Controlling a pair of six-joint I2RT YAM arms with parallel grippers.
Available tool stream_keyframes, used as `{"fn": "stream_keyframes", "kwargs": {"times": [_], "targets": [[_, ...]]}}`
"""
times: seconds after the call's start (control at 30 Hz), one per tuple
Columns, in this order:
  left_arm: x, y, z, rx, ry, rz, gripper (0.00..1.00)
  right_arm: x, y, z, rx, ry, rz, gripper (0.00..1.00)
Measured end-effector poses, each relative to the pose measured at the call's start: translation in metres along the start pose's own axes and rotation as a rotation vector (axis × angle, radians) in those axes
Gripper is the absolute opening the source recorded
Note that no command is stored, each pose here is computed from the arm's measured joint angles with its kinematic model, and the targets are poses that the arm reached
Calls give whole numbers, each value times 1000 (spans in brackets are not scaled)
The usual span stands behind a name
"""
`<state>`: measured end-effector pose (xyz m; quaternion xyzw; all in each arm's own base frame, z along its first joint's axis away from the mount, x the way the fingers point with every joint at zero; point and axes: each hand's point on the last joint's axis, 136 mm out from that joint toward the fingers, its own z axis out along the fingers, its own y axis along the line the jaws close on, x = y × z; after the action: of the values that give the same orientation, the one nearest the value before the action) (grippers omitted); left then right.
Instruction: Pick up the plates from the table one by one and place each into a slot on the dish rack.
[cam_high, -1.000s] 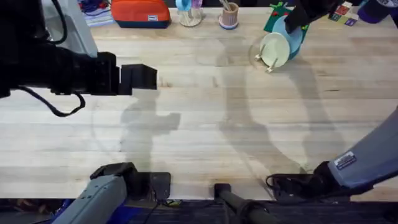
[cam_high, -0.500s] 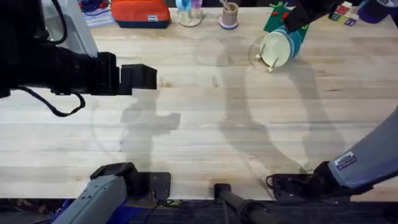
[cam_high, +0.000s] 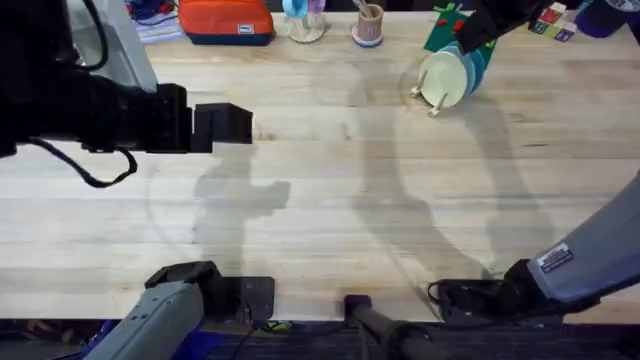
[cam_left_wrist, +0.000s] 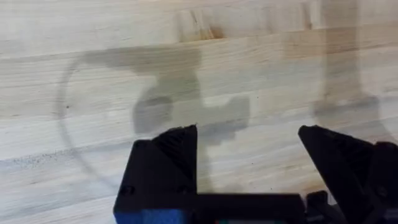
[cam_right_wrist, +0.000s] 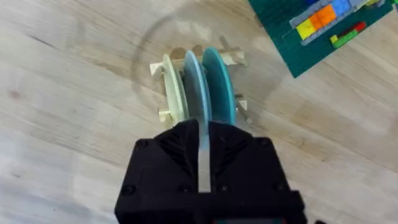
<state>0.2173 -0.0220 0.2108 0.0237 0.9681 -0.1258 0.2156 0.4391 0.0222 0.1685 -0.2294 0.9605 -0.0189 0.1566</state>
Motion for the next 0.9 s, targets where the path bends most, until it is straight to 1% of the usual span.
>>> {"fn": "stream_keyframes", "kwargs": {"times": [0.2, 0.33, 0.37, 0.4, 0.43, 0.53, 0.57, 0.6, 0.7, 0.9], "targets": [[0, 0, 0, 0, 0, 0, 993, 0, 0, 0, 0, 0, 0, 143], [0, 0, 0, 0, 0, 0, 993, 2, 1, -4, -1, 2, 0, 226], [0, 0, 0, 0, 0, 0, 993, 3, 2, -8, -1, 2, 1, 263], [0, 0, 0, 0, 0, 0, 993, 5, 3, -14, 1, -1, -1, 341], [0, 0, 0, 0, 0, 0, 993, 6, 4, -21, 3, -7, -2, 446], [0, 0, 0, 0, 0, 0, 994, 12, 8, -49, 13, -31, -7, 883], [0, 0, 0, 0, 0, 0, 994, 14, 10, -57, 17, -41, -12, 963], [0, 0, 0, 0, 0, 0, 994, 15, 12, -65, 21, -54, -15, 985], [0, 0, 0, 0, 0, 0, 994, 11, 19, -85, 34, -101, -31, 992], [0, 0, 0, 0, 0, 0, 993, 8, 38, -99, 26, -126, -77, 993]]}}
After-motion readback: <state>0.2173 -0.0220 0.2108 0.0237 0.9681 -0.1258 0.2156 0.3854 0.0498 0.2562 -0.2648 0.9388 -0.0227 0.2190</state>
